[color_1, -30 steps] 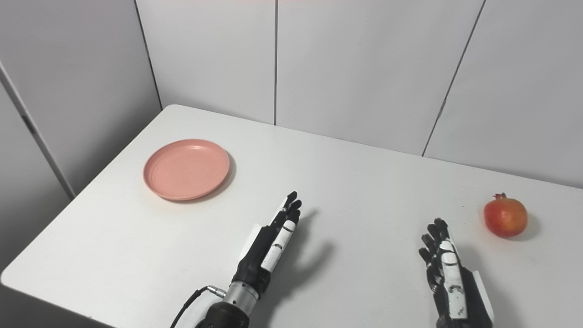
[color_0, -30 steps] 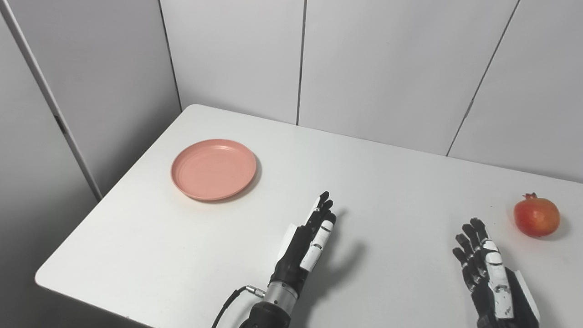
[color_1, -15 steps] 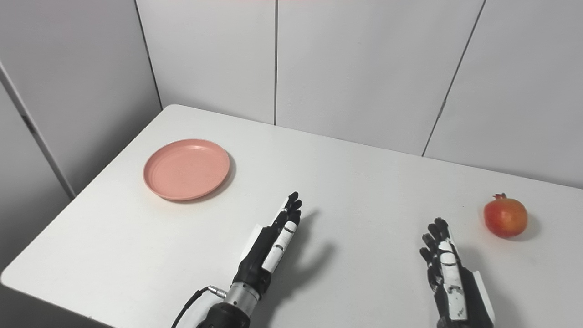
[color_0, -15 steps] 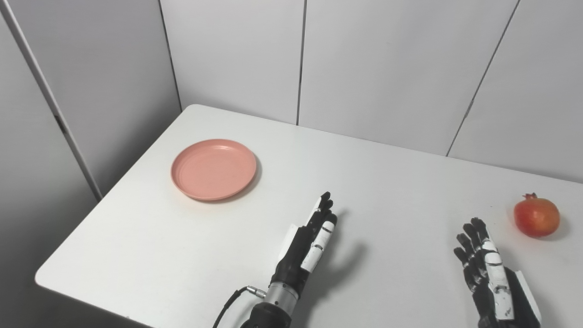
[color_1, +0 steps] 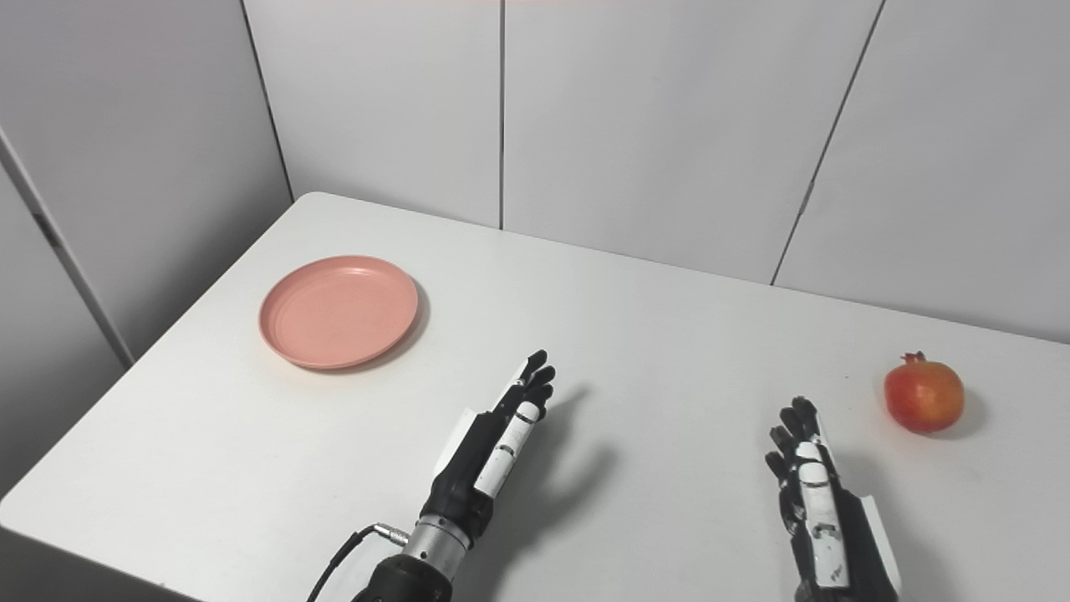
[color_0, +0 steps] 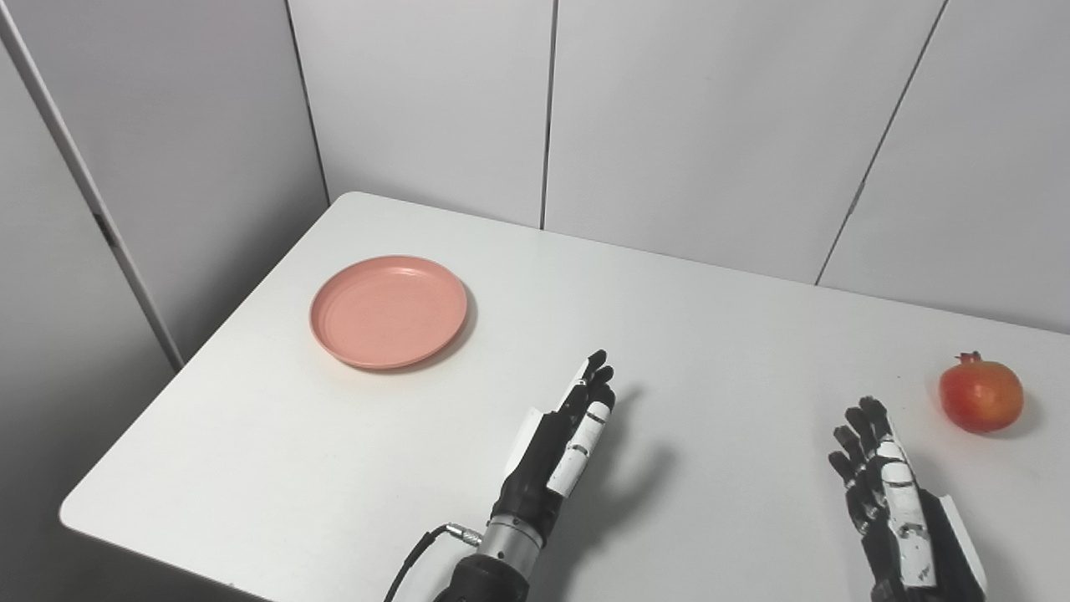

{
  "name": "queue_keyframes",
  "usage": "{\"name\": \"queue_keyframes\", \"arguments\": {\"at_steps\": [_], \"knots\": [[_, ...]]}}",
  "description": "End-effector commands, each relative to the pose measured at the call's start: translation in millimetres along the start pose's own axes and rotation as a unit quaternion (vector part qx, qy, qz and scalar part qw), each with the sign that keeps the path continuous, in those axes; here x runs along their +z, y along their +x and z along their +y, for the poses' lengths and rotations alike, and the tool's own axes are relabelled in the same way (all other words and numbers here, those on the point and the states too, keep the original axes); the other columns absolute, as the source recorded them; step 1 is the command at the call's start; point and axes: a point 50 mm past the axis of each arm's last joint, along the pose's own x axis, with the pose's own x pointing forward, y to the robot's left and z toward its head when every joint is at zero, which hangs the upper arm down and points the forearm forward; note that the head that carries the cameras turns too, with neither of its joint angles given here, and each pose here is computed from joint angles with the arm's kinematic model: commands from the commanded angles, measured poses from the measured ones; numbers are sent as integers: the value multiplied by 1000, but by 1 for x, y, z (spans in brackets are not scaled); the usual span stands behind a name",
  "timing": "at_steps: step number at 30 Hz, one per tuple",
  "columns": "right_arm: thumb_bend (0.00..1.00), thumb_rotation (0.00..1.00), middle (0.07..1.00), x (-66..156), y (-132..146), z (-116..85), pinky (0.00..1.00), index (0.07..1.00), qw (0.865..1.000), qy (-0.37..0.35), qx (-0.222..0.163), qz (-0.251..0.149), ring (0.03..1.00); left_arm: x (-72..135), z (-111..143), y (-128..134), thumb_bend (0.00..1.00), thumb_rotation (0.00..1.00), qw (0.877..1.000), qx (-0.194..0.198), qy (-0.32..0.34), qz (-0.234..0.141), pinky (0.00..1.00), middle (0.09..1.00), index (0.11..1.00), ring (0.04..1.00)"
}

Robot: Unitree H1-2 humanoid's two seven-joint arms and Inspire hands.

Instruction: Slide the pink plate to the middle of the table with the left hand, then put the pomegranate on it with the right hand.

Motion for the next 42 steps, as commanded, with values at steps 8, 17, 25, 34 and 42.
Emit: {"name": "queue_keyframes", "arguments": {"at_steps": [8,17,25,34,42], "knots": [[99,1000,1000,13,11,3,1000,1000,999,-6,8,-41,1000,40,13,16,470,1000,997,-7,19,-79,933,958,953,936],[78,1000,1000,9,15,5,1000,1000,999,3,5,-32,1000,67,28,29,491,1000,993,-13,33,-116,913,953,946,930],[85,1000,1000,6,17,4,1000,1000,999,7,4,-35,1000,87,50,45,458,1000,991,-1,31,-128,946,960,959,942],[89,1000,1000,6,16,2,1000,1000,999,8,4,-32,1000,104,86,62,426,1000,989,34,27,-143,948,965,961,945],[79,1000,1000,8,16,1,1000,1000,999,-9,-2,-37,1000,119,125,71,442,1000,985,73,33,-151,927,938,924,927]]}}
